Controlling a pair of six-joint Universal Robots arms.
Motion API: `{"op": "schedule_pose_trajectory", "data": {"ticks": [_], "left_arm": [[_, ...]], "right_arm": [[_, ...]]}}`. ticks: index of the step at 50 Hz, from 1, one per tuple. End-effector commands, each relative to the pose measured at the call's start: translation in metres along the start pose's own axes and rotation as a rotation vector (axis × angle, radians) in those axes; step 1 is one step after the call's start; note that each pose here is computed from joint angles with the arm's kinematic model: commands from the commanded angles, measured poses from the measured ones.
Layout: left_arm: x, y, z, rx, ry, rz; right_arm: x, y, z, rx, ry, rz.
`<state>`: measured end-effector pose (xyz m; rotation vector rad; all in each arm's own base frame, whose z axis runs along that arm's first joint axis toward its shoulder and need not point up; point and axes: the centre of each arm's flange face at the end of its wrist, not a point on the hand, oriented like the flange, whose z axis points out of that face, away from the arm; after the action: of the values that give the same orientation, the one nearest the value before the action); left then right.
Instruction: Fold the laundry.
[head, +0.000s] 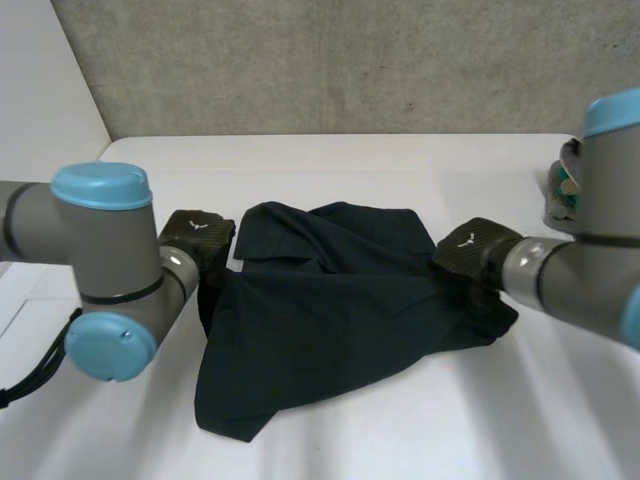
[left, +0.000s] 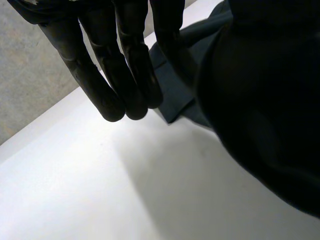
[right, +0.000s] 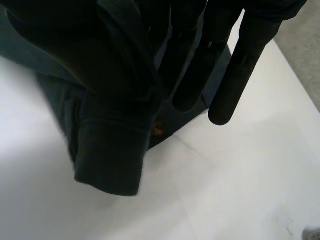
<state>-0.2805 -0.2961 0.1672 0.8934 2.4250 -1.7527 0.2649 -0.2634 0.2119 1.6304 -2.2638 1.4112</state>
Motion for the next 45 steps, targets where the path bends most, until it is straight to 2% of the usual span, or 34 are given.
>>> {"op": "schedule_pose_trajectory", "data": {"ticks": [1,5,11,18,24,27,31,34,39,45], "left_arm": [[0.001,-0.016,0.008,0.042,-0.028,0.004],[-0.002,-0.036,-0.015,0.091,-0.032,0.011],[-0.011,-0.063,-0.072,0.177,-0.046,0.016],[0.008,-0.045,-0.1,0.129,0.043,0.078],[0.018,-0.03,-0.112,0.052,0.067,0.096],[0.013,-0.036,-0.111,0.084,0.026,0.085],[-0.019,-0.06,-0.106,0.206,-0.155,0.054],[-0.033,-0.067,-0.101,0.23,-0.21,0.083],[-0.021,-0.06,-0.107,0.209,-0.112,0.162],[0.005,-0.049,-0.131,0.175,0.042,0.13]], "right_arm": [[-0.018,0.004,0.033,0.014,0.096,0.043],[-0.018,0.005,0.037,0.011,0.127,0.054],[-0.016,0.004,0.034,0.029,0.14,0.067],[-0.018,0.001,0.025,0.035,0.139,0.058],[-0.02,0.002,0.021,0.032,0.136,0.038],[-0.019,0.003,0.022,0.028,0.138,0.031],[-0.018,0.004,0.021,0.021,0.142,0.03],[-0.018,0.004,0.021,0.02,0.141,0.032],[-0.019,0.003,0.02,0.025,0.142,0.025],[-0.019,0.004,0.02,0.022,0.142,0.024]]}}
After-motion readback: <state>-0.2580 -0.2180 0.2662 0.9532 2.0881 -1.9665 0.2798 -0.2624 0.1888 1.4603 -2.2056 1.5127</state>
